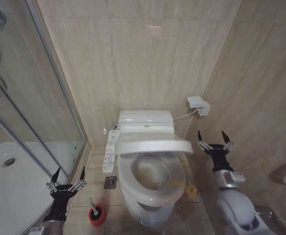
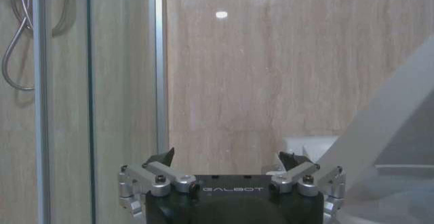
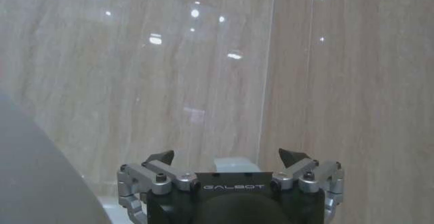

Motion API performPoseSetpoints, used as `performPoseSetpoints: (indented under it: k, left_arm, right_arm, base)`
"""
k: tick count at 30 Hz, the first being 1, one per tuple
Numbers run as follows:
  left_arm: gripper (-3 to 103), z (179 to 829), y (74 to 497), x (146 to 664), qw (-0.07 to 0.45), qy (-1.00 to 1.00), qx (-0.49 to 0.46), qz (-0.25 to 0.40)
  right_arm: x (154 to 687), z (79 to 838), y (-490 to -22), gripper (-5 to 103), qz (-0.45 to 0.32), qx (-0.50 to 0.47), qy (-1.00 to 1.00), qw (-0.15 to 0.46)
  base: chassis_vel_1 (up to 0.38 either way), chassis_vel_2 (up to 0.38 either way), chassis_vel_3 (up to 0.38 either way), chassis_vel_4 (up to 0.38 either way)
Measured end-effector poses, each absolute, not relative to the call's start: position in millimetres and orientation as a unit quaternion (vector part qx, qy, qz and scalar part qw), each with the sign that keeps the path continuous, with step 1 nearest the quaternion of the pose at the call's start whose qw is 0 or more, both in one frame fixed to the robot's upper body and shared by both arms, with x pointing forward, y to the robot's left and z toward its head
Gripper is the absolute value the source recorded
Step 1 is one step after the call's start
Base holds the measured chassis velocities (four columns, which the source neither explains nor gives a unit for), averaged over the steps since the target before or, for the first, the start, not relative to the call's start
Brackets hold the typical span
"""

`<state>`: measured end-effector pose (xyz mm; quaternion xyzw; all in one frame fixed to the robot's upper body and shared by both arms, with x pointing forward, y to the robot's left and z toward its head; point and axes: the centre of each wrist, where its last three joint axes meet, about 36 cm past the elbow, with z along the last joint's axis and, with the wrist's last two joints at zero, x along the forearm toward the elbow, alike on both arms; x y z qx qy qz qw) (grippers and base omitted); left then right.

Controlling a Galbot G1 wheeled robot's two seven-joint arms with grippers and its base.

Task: Open the toilet lid, clean the toilet bowl with a toilet brush, close the toilet lid, and flush.

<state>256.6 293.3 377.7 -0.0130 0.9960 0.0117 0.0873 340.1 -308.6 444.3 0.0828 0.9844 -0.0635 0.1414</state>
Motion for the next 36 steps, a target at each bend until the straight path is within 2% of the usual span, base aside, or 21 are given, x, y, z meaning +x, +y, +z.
performPoseSetpoints:
  k: [5, 17, 28, 36]
  left_arm:
    - [100, 377.6, 293.3, 256.5, 0.087, 0.996, -0.013, 0.012]
    - [100, 377.7, 293.3, 256.5, 0.087, 0.996, -0.013, 0.012]
    - [100, 377.7, 293.3, 256.5, 0.087, 0.996, -0.013, 0.012]
    - [100, 377.6, 293.3, 256.5, 0.087, 0.996, -0.013, 0.012]
  right_arm:
    - [321.0, 435.9, -308.1, 100, -0.086, 0.094, 0.986, 0.108]
    - [295.2, 425.1, -301.2, 100, -0.077, 0.095, 0.992, 0.039]
    - [287.2, 428.2, -290.5, 100, -0.042, 0.103, 0.993, 0.029]
    - [274.8, 427.8, -286.4, 100, -0.046, 0.11, 0.992, 0.033]
  base:
    - [0.0, 0.0, 0.0, 0.0]
    - [0.0, 0.0, 0.0, 0.0]
    - [0.0, 0.0, 0.0, 0.0]
    - [0.0, 0.0, 0.0, 0.0]
